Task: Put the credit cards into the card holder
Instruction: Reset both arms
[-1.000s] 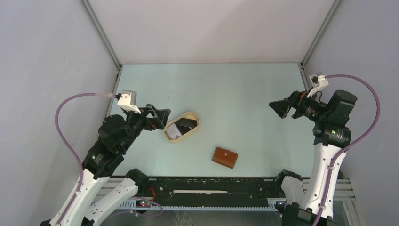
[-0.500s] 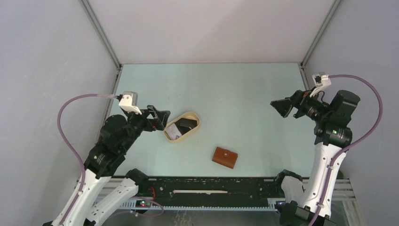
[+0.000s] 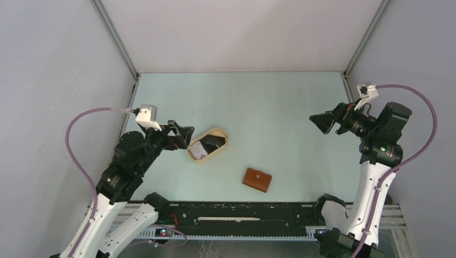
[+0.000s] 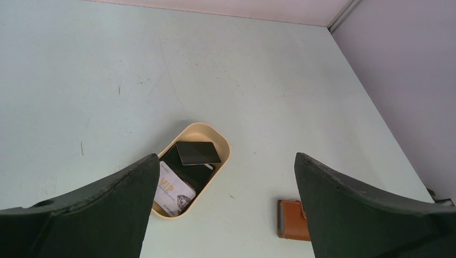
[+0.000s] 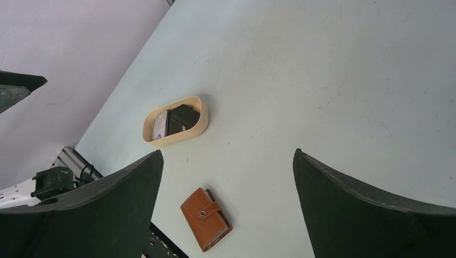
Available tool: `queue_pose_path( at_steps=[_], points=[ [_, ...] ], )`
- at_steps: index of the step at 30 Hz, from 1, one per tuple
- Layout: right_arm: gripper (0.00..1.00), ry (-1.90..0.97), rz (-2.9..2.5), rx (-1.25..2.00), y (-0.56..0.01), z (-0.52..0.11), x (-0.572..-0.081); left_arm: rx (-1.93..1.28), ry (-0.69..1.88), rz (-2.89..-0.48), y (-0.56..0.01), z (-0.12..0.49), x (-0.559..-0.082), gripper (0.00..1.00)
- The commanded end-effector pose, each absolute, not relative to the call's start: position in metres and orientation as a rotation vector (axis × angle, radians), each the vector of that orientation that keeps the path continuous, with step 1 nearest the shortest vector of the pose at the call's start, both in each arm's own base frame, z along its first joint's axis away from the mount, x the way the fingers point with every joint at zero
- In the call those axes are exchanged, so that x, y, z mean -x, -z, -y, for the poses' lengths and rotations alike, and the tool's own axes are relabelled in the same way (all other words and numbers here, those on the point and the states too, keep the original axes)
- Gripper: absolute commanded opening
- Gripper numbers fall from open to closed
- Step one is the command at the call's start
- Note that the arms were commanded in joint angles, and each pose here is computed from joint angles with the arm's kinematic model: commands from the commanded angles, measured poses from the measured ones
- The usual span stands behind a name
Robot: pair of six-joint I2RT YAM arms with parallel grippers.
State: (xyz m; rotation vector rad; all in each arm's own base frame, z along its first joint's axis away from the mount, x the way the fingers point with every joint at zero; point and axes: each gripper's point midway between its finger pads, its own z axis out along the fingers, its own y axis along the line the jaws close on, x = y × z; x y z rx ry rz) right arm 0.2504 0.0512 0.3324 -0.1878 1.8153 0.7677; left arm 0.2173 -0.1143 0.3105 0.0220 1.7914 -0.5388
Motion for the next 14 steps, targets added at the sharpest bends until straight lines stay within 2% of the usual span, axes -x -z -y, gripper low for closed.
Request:
queue_pose_path(
  at_steps=[1,14],
  points=[
    [1.0,-0.761,-1.778,0.231,-0.3459,-0.0522,-0.249,-0.045,0.535,-1.777,-0.3124,0.115,-0.2193,1.0],
    [1.0,-0.698,-1.775,0.253,-0.3425,-0.0447,-0.2529,-0.058,0.546,-1.773,-0.314,0.1172,-0.2191,1.0]
  ],
)
